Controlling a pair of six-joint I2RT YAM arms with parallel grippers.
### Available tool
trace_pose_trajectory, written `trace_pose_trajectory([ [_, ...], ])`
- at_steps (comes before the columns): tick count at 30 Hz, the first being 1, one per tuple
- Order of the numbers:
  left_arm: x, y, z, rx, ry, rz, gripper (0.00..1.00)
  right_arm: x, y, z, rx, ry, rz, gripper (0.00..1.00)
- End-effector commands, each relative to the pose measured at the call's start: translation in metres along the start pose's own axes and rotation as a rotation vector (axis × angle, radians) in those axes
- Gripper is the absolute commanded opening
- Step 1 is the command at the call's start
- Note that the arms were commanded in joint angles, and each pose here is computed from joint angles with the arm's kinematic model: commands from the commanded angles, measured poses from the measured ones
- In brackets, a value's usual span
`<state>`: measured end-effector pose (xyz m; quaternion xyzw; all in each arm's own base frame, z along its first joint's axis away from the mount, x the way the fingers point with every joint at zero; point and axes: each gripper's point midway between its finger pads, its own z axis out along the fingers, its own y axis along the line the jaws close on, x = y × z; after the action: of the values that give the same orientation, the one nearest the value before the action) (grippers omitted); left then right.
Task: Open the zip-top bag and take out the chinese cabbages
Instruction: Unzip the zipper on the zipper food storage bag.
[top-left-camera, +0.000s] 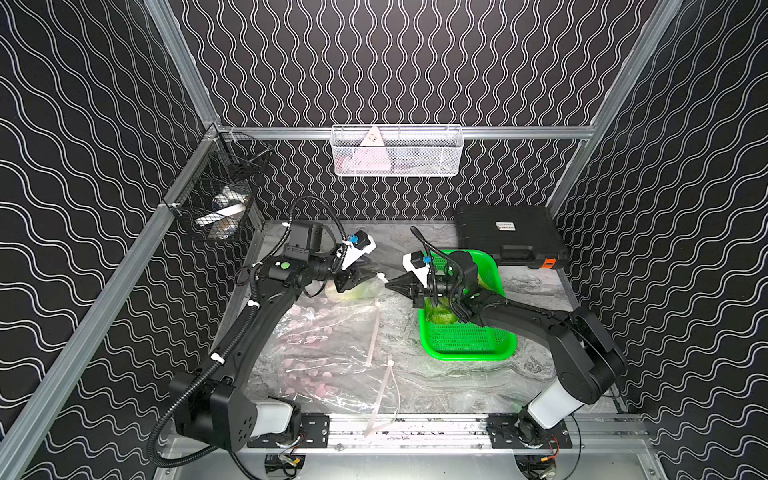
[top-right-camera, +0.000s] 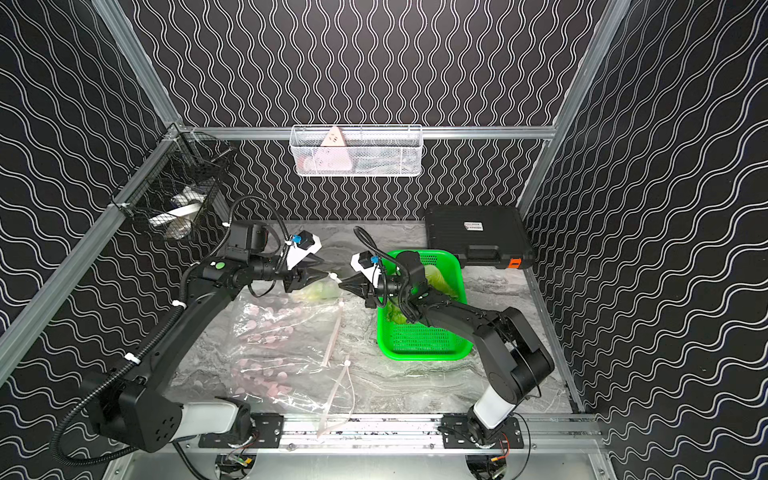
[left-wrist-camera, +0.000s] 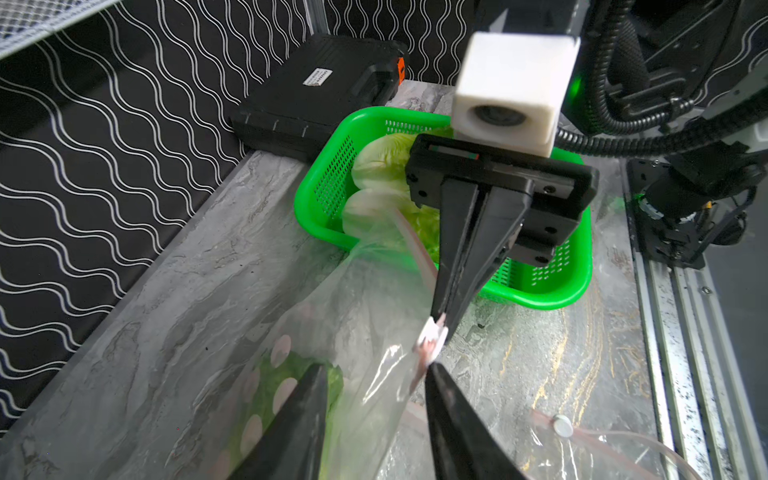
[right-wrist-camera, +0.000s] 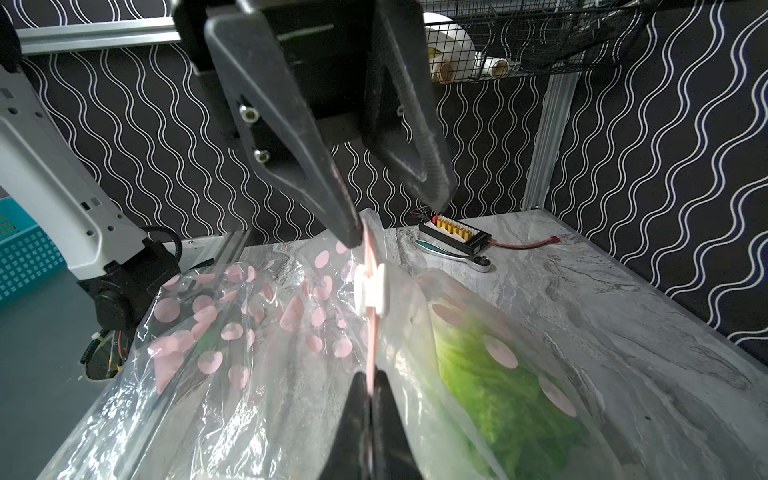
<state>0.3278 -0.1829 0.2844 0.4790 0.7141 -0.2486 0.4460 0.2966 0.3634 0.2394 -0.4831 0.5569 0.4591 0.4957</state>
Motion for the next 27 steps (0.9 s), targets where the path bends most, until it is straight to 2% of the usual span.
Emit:
trace_pose_trajectory([
  [1, -0.001, -0.011, 0.0, 0.059, -0.014, 0.011, 0.41, -0.007, 0.002, 0.0, -0.01, -0.015, -0.033, 0.0],
  [6, 0.001, -0.015, 0.0, 0.077, -0.018, 0.013, 0.33, -0.007, 0.0, 0.0, -0.004, -0.015, -0.034, 0.0],
  [9, 0.001, -0.02, 0.001, 0.104, -0.026, 0.011, 0.18, -0.007, 0.0, 0.001, -0.004, -0.016, -0.033, 0.0],
  [11, 0.001, -0.02, 0.002, 0.107, -0.031, 0.004, 0.03, -0.008, -0.001, 0.001, 0.003, -0.017, -0.034, 0.0],
  [12, 0.003, -0.019, 0.003, 0.105, -0.03, 0.001, 0.0, -0.007, -0.002, 0.001, 0.005, -0.017, -0.034, 0.0],
  [13, 0.003, -0.018, 0.004, 0.103, -0.031, -0.001, 0.0, -0.008, -0.003, 0.001, 0.009, -0.017, -0.035, 0.0],
  [14, 0.004, -0.019, 0.004, 0.103, -0.032, -0.001, 0.0, -0.009, -0.005, 0.001, 0.02, -0.02, -0.035, 0.05],
  [15, 0.003, -0.019, 0.004, 0.102, -0.035, -0.001, 0.0, -0.01, -0.005, 0.001, 0.026, -0.027, -0.035, 0.16],
  [16, 0.004, -0.02, 0.004, 0.105, -0.038, -0.001, 0.0, -0.011, -0.007, 0.0, 0.038, -0.037, -0.041, 0.33],
  [17, 0.004, -0.02, 0.004, 0.105, -0.039, -0.001, 0.0, -0.014, -0.008, -0.001, 0.053, -0.053, -0.054, 0.43],
  [21, 0.006, -0.022, 0.003, 0.099, -0.038, 0.006, 0.0, -0.025, -0.007, -0.006, 0.071, -0.106, -0.089, 0.49],
  [27, 0.009, -0.027, 0.002, 0.101, -0.046, 0.006, 0.0, -0.045, 0.001, -0.004, 0.005, -0.143, -0.079, 0.44],
])
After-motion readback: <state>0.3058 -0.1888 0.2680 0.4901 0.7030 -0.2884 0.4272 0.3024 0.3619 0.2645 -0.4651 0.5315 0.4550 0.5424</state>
